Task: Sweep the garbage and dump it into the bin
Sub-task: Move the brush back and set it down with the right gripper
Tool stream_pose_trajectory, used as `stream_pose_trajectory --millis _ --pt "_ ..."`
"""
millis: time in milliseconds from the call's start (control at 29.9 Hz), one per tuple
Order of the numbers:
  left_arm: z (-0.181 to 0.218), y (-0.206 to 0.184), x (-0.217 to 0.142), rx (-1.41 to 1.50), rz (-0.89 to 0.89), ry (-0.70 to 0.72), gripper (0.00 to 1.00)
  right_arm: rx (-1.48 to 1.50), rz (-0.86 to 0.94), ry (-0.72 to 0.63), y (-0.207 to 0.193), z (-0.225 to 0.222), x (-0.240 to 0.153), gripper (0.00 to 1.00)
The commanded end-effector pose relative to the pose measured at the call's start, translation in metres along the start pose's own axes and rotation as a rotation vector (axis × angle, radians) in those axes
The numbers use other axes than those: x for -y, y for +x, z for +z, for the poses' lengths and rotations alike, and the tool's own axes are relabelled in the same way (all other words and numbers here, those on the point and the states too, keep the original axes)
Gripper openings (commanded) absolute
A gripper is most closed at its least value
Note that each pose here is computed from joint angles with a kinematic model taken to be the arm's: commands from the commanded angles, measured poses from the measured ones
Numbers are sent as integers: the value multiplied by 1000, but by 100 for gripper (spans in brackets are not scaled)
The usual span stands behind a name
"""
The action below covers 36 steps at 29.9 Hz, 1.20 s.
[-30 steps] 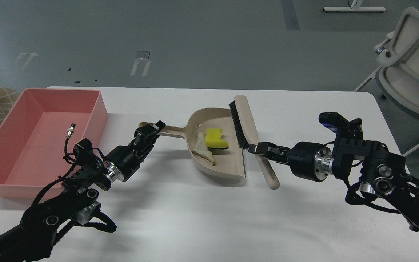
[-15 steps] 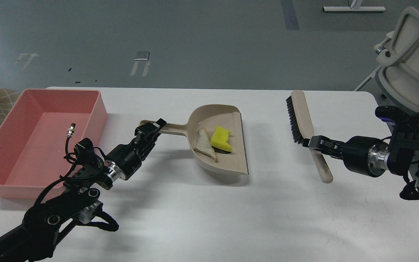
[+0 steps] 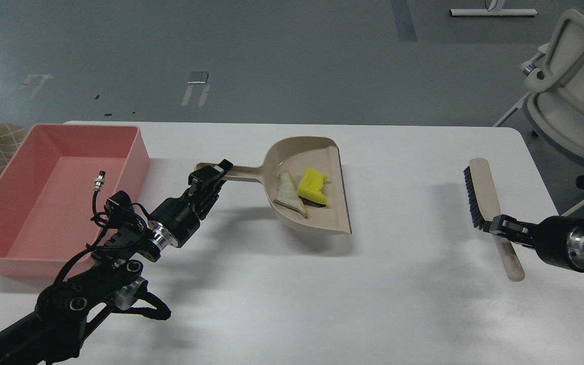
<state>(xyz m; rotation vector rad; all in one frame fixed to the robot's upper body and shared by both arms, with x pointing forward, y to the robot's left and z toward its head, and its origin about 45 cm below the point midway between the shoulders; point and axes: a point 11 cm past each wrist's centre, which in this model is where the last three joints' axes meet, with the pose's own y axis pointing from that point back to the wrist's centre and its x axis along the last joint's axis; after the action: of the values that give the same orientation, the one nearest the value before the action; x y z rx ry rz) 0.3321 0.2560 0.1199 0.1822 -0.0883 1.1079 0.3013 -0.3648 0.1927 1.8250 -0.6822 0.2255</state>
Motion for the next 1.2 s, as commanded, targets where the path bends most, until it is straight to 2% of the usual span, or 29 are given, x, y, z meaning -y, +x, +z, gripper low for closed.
stream_pose_trajectory --millis 0,434,568,635,668,702,802,1169 --pt "0 1 0 2 0 2 11 -18 5 -20 3 7 -9 1" --pt "2 2 1 5 4 -2 11 -23 -31 -45 -13 20 -9 2" --pt "2 3 1 6 6 -3 11 -19 -35 -42 -15 19 -8 6" --pt "2 3 1 5 6 -2 11 -18 -34 -39 -15 18 -8 13" --pt "2 2 2 5 4 -3 11 -16 -31 -40 -13 19 -8 19" --pt "2 2 2 5 3 -2 11 -13 -30 -40 -13 19 -7 29" --pt "3 1 4 3 2 -2 11 -12 -27 -40 -12 19 -8 38" --pt "3 5 2 11 9 0 11 7 -26 -7 -13 9 -1 54"
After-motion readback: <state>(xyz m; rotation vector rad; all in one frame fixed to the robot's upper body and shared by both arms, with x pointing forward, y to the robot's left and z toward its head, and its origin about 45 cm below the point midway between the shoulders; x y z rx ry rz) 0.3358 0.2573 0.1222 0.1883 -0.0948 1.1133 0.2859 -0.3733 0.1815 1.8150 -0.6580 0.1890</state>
